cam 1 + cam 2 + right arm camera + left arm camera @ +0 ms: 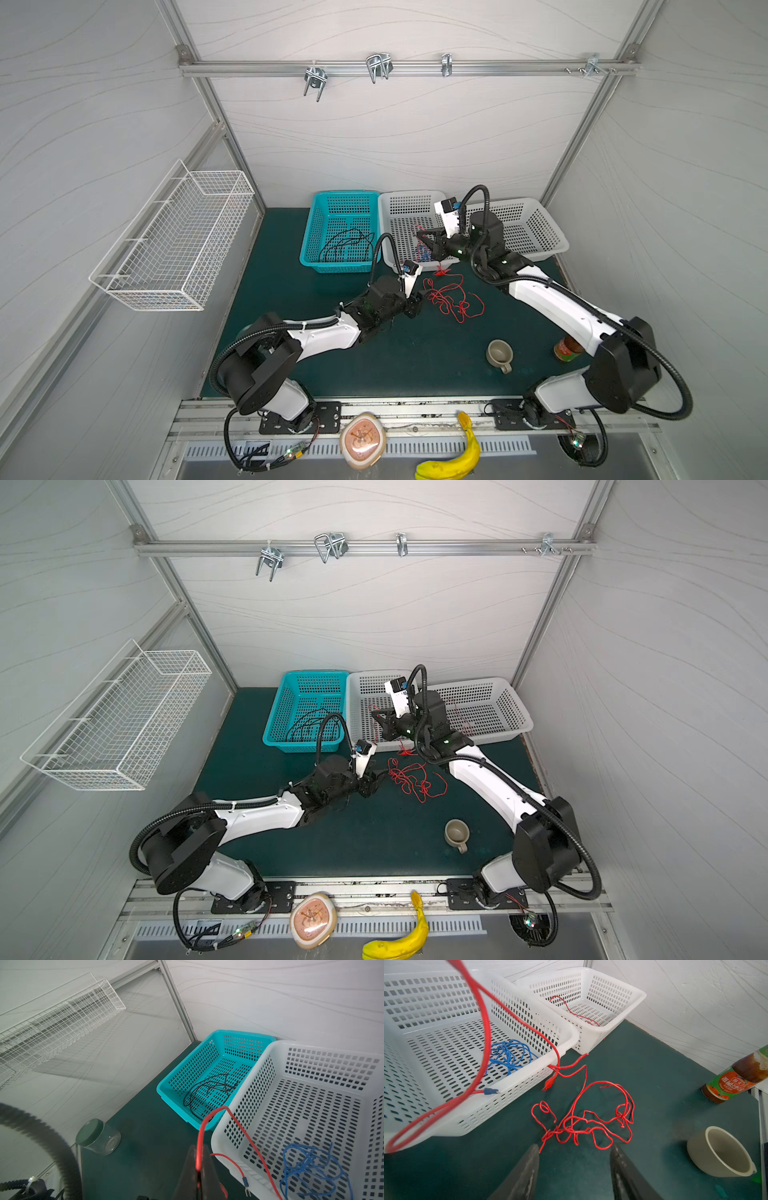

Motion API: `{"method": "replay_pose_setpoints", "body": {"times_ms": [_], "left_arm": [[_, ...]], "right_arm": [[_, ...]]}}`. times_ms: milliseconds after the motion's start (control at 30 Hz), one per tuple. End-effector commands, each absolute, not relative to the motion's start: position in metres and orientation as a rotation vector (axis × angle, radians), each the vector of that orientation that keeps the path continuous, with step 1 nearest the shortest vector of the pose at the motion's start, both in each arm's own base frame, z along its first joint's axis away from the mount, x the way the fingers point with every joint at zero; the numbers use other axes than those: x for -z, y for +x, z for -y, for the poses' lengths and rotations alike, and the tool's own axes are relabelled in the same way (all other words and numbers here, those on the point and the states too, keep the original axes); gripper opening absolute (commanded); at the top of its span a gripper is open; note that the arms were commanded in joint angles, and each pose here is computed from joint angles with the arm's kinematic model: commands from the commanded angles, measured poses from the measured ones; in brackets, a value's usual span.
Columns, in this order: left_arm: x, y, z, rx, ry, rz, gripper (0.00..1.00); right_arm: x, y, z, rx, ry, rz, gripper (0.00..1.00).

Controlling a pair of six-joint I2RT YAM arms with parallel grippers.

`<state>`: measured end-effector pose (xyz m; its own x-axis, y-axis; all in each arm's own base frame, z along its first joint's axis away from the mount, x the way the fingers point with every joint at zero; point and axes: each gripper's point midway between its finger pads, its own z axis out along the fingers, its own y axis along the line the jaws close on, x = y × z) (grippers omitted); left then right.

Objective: Untangle the cables

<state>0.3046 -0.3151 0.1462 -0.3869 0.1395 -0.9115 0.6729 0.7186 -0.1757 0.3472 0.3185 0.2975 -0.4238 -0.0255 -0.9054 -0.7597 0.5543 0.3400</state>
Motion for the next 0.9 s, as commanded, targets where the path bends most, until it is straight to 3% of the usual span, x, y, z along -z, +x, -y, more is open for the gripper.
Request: {"method": "replay_pose_setpoints", "body": {"times_ms": [0,500,867], "left_arm": [[-0.163,0.31,0.315,0.66,0.604,-1.856,0.56],[-0.162,0.309,0.308,0.633,0.596,-1.859,0.56],[-0.177,0.315,0.275,0.507,0.474,-1.819,0.6]], "right_arm": [[-0.311,0.338,-0.337,-1.052,-0.715,-1.793,0.0],[-0.374,0.314,-0.38,-1.311,-0.849,-1.607,0.0],[-0.413,0.303,-0.36,-1.22,-0.832,-1.509,0.0]]}}
